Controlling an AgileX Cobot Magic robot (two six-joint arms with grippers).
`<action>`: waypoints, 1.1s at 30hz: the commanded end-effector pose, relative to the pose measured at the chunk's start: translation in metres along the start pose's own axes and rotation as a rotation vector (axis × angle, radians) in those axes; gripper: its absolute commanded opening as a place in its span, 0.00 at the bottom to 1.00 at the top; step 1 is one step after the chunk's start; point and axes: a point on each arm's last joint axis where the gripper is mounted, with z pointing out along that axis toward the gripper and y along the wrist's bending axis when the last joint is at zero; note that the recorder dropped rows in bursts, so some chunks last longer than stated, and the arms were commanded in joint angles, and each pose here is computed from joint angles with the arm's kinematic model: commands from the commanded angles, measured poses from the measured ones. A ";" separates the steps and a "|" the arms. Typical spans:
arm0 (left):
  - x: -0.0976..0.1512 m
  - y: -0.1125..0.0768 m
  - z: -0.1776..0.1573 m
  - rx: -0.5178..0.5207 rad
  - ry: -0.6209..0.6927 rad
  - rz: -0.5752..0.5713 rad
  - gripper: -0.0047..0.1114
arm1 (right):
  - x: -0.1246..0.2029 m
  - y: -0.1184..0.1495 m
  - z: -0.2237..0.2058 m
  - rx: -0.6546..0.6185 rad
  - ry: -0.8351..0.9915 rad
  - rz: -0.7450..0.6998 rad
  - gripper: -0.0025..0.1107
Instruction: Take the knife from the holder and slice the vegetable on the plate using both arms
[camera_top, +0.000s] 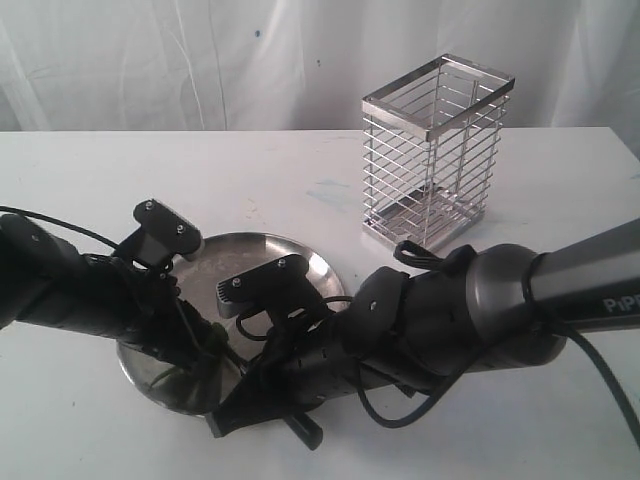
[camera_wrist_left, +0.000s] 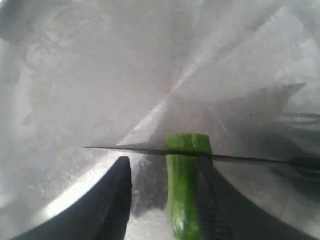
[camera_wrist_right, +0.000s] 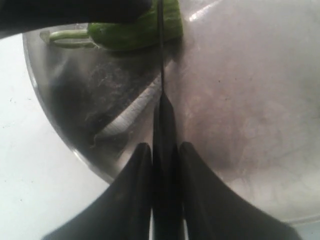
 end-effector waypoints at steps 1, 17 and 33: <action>0.008 -0.005 0.006 0.060 0.043 -0.024 0.43 | 0.001 0.000 0.000 -0.013 0.014 -0.026 0.05; 0.015 0.003 0.019 -0.027 0.073 -0.033 0.43 | 0.004 0.003 0.000 -0.051 0.053 -0.072 0.05; 0.010 0.004 0.019 -0.025 0.057 -0.032 0.43 | 0.001 -0.015 -0.016 0.012 0.102 -0.052 0.05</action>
